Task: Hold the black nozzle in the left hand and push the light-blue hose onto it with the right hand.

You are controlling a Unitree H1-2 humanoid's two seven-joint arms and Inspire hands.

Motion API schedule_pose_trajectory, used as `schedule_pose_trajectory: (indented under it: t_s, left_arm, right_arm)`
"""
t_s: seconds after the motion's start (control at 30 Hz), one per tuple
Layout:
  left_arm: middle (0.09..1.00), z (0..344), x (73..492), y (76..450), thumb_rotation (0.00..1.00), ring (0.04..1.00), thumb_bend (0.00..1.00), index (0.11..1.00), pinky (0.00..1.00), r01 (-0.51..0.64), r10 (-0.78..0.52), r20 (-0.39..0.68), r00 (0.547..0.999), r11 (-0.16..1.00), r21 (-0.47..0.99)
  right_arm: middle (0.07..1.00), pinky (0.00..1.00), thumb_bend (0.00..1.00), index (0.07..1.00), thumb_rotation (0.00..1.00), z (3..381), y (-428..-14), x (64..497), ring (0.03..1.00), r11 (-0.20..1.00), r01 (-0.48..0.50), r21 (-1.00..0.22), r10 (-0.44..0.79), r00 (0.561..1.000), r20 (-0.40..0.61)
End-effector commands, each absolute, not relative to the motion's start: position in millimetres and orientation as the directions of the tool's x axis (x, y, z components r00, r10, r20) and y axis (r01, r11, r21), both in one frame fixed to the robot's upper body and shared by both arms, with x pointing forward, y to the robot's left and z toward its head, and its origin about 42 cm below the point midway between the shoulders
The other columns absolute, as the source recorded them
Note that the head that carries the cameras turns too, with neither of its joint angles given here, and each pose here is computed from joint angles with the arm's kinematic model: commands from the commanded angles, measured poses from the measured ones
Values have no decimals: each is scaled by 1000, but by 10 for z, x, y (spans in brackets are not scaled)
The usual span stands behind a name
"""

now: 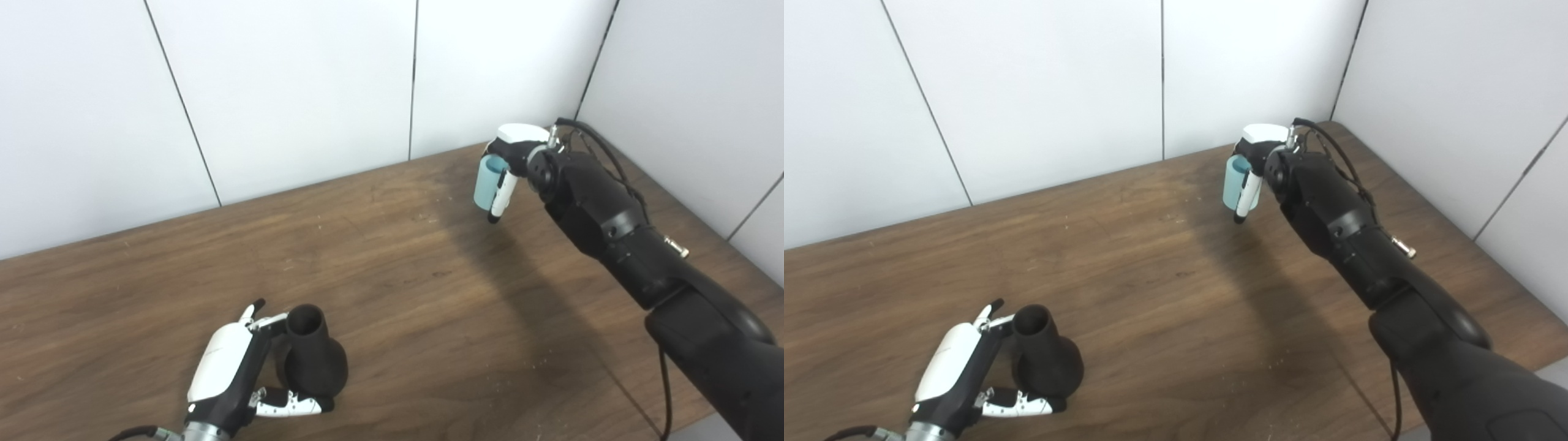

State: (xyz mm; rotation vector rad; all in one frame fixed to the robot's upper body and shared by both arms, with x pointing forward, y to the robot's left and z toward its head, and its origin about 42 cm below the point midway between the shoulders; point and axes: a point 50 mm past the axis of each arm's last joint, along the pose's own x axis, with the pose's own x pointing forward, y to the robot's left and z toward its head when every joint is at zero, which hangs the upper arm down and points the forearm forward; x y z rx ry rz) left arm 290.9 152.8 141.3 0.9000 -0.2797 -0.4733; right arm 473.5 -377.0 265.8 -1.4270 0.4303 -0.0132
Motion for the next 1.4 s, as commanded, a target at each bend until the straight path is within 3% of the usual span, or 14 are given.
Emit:
schedule_pose_trajectory:
  t_s: [0.0,0.3,0.47,0.5,0.57,0.83,1.37]
  left_arm:
    - [464,1089,2773,1688,0,712,522,497,1000,385,-472,-161,867,428,818]
    - [464,1107,2770,1675,0,710,522,497,1000,390,-469,-166,868,433,813]
    - [464,1109,2764,1669,0,709,522,497,1000,392,-469,-167,867,437,809]
    - [464,1107,2766,1671,0,709,522,497,1000,393,-469,-167,867,438,808]
    - [464,1106,2767,1672,0,709,522,497,1000,394,-469,-168,867,439,807]
    - [464,1114,2766,1666,0,710,522,497,1000,396,-471,-167,866,442,805]
    - [446,1100,2766,1639,0,704,521,502,1000,404,-475,-171,863,447,798]
  right_arm:
    - [717,542,849,767,14,2922,-3832,4781,609,140,-170,-975,-269,942,-203]
    - [691,543,832,731,3,2907,-3827,4777,606,138,-171,-976,-264,943,-202]
    - [616,518,811,649,0,2908,-3823,4762,562,120,-140,-983,-251,953,-166]
    - [532,490,644,568,0,2900,-3824,4766,528,116,-131,-985,-249,956,-157]
    - [495,446,540,515,0,2888,-3823,4768,463,110,-114,-987,-242,960,-138]
    - [501,412,518,507,0,2852,-3833,4754,427,101,-53,-993,-210,975,-74]
    - [492,441,520,500,0,2987,-3775,4680,442,79,-22,-997,-178,983,-36]
